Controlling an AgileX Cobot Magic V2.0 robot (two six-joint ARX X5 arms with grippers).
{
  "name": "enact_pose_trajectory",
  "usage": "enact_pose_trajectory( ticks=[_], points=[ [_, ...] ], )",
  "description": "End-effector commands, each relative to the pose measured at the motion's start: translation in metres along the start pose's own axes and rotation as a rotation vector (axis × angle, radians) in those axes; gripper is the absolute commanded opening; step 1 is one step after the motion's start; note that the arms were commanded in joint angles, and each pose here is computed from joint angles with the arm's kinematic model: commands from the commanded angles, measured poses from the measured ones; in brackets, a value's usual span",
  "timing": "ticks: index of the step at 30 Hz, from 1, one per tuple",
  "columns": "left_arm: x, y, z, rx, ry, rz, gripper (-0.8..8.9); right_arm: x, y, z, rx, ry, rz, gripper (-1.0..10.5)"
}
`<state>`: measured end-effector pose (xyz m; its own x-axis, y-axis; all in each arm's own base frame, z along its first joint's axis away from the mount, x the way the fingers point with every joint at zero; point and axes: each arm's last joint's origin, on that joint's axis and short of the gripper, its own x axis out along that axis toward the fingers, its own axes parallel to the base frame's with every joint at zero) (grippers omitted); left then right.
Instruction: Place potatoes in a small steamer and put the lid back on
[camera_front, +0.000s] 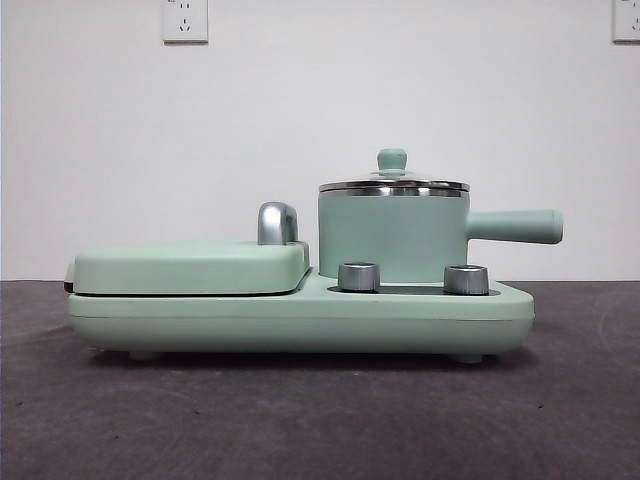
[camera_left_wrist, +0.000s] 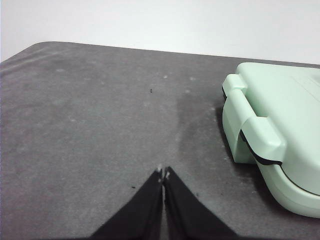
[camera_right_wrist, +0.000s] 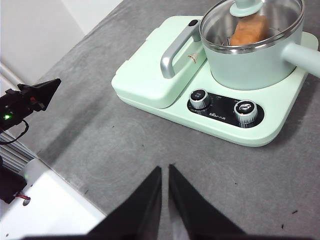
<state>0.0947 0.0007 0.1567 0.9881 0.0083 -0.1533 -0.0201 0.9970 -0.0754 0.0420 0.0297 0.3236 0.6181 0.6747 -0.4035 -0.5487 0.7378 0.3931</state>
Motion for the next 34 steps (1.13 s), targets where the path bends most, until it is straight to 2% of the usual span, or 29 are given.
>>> enact_pose_trajectory(
  ticks=[1, 15, 20, 26, 28, 32, 34],
  points=[
    [0.002, 0.001, -0.007, 0.011, 0.023, 0.003, 0.06, -0.001, 0.001, 0.002, -0.014, -0.01, 0.008, 0.2],
    [0.002, 0.001, -0.007, 0.011, 0.023, 0.003, 0.06, 0.0, -0.001, 0.0, -0.008, -0.018, -0.007, 0.2],
    [0.002, 0.001, -0.007, 0.011, 0.023, 0.003, 0.06, 0.012, -0.019, -0.01, 0.03, -0.092, -0.141, 0.2],
    [0.002, 0.001, -0.007, 0.011, 0.023, 0.003, 0.06, 0.036, -0.061, -0.038, -0.048, -0.316, -0.395, 0.2],
    [0.002, 0.001, -0.007, 0.011, 0.023, 0.003, 0.06, 0.044, -0.075, -0.051, -0.106, -0.376, -0.481, 0.2],
    [0.002, 0.001, -0.007, 0.011, 0.024, 0.003, 0.06, 0.06, -0.097, -0.078, -0.152, -0.405, -0.608, 0.2],
    [0.002, 0.001, -0.007, 0.011, 0.023, 0.003, 0.06, 0.067, -0.105, -0.09, -0.146, -0.397, -0.657, 0.2]
  ],
)
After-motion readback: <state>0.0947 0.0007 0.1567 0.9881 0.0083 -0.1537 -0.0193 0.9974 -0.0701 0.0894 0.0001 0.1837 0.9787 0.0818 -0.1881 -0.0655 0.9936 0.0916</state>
